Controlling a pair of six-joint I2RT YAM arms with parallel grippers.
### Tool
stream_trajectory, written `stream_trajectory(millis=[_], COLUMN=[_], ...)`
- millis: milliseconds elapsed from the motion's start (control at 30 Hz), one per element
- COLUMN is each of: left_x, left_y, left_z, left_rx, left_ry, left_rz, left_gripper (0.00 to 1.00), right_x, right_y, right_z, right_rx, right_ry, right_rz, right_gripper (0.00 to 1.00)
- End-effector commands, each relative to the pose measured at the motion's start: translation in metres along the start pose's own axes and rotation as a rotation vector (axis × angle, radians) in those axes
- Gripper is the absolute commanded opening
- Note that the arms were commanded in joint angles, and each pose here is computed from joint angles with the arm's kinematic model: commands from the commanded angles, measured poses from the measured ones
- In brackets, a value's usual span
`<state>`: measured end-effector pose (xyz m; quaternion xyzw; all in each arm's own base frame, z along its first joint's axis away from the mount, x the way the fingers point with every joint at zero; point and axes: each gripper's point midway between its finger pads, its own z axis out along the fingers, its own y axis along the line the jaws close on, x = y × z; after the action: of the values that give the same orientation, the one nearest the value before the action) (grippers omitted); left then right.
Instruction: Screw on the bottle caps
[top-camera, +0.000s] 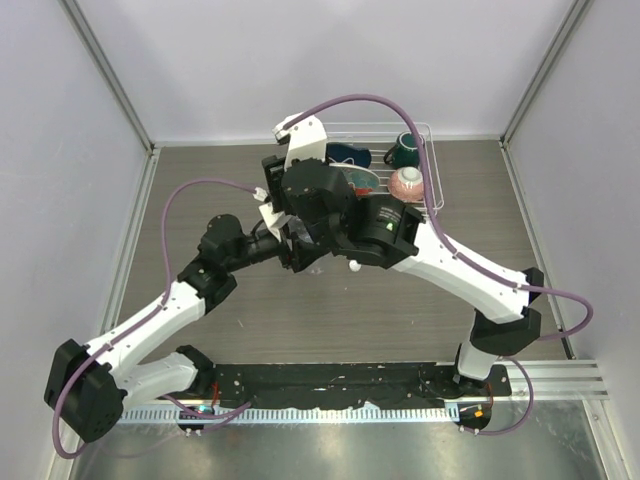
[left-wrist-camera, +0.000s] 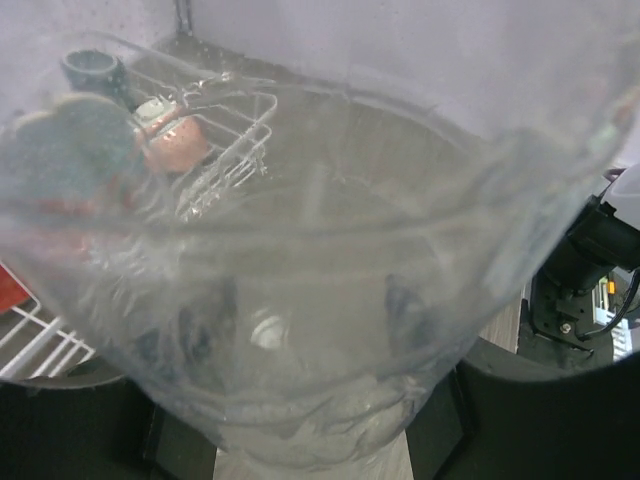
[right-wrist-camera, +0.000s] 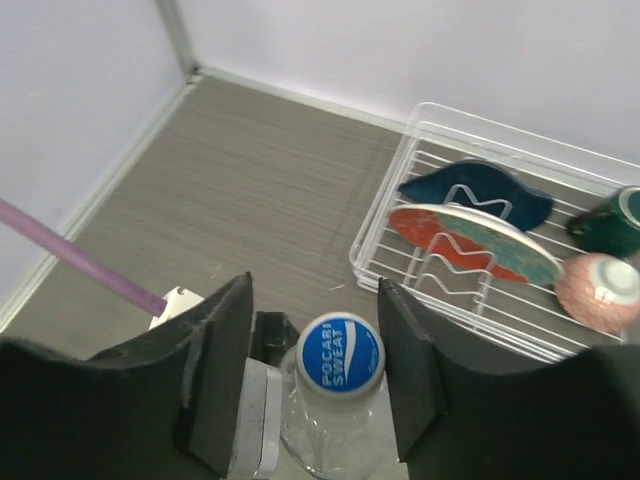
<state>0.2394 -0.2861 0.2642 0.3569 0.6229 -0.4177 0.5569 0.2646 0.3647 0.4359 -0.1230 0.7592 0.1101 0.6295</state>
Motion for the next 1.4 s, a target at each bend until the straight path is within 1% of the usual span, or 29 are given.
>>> stream_trajectory(millis=[0, 33, 67, 133, 167, 233, 267, 367, 400, 433, 500, 700, 1033, 1233, 1367], left_x=[-0.038, -0.036, -0.036, -0.033, -0.031, -0.029, -0.028, -0.026, -0.025, -0.025, -0.025, -0.026, -0.028, -0.030, -0.030], left_y=[-0.013, -0.015, -0.018, -0.024, -0.032, -0.040, -0.047, -0.056, -0.062, -0.065, -0.070, -0.082, -0.085, -0.084, -0.083], left_z=[-0.006, -0.006, -0.007, -0.008, -0.010, -0.012, -0.014, -0.016, -0.017, -0.018, -0.019, -0.026, -0.027, -0.026, -0.026], left_rx=[0.058, 0.073, 0.089, 0.125, 0.168, 0.217, 0.260, 0.315, 0.354, 0.371, 0.397, 0.466, 0.481, 0.476, 0.467], left_ry=[-0.126, -0.119, -0.117, -0.106, -0.101, -0.098, -0.095, -0.076, -0.066, -0.062, -0.051, -0.030, -0.028, -0.034, -0.036], left_rz=[0.141, 0.137, 0.138, 0.138, 0.139, 0.145, 0.146, 0.123, 0.113, 0.109, 0.085, 0.075, 0.074, 0.078, 0.077], left_gripper=[0.00, 0.00, 0.00, 0.00, 0.00, 0.00, 0.00, 0.00, 0.00, 0.00, 0.00, 0.00, 0.00, 0.00, 0.00], right_x=[-0.063, -0.064, -0.074, -0.092, -0.090, -0.093, -0.084, -0.067, -0.059, -0.054, -0.041, -0.029, -0.025, -0.016, -0.013], right_y=[-0.011, -0.004, -0.020, -0.037, -0.037, -0.038, -0.026, -0.020, -0.012, -0.010, -0.006, -0.003, 0.006, 0.012, 0.013], right_z=[-0.037, -0.042, -0.037, -0.054, -0.056, -0.073, -0.083, -0.095, -0.110, -0.114, -0.124, -0.114, -0.110, -0.106, -0.106], right_rx=[-0.249, -0.354, -0.366, -0.463, -0.568, -0.685, -0.815, -0.964, -1.088, -1.136, -1.241, -1.323, -1.424, -1.476, -1.488], right_ry=[-0.084, -0.074, -0.097, -0.147, -0.147, -0.175, -0.159, -0.159, -0.149, -0.164, -0.148, -0.114, -0.107, -0.082, -0.074], right_rz=[0.096, 0.101, 0.122, 0.148, 0.134, 0.093, 0.056, -0.046, -0.076, -0.122, -0.150, -0.144, -0.104, -0.071, -0.064], right_gripper=[0.60, 0.62, 0.63, 0.65, 0.66, 0.66, 0.66, 0.66, 0.65, 0.65, 0.63, 0.61, 0.60, 0.57, 0.51])
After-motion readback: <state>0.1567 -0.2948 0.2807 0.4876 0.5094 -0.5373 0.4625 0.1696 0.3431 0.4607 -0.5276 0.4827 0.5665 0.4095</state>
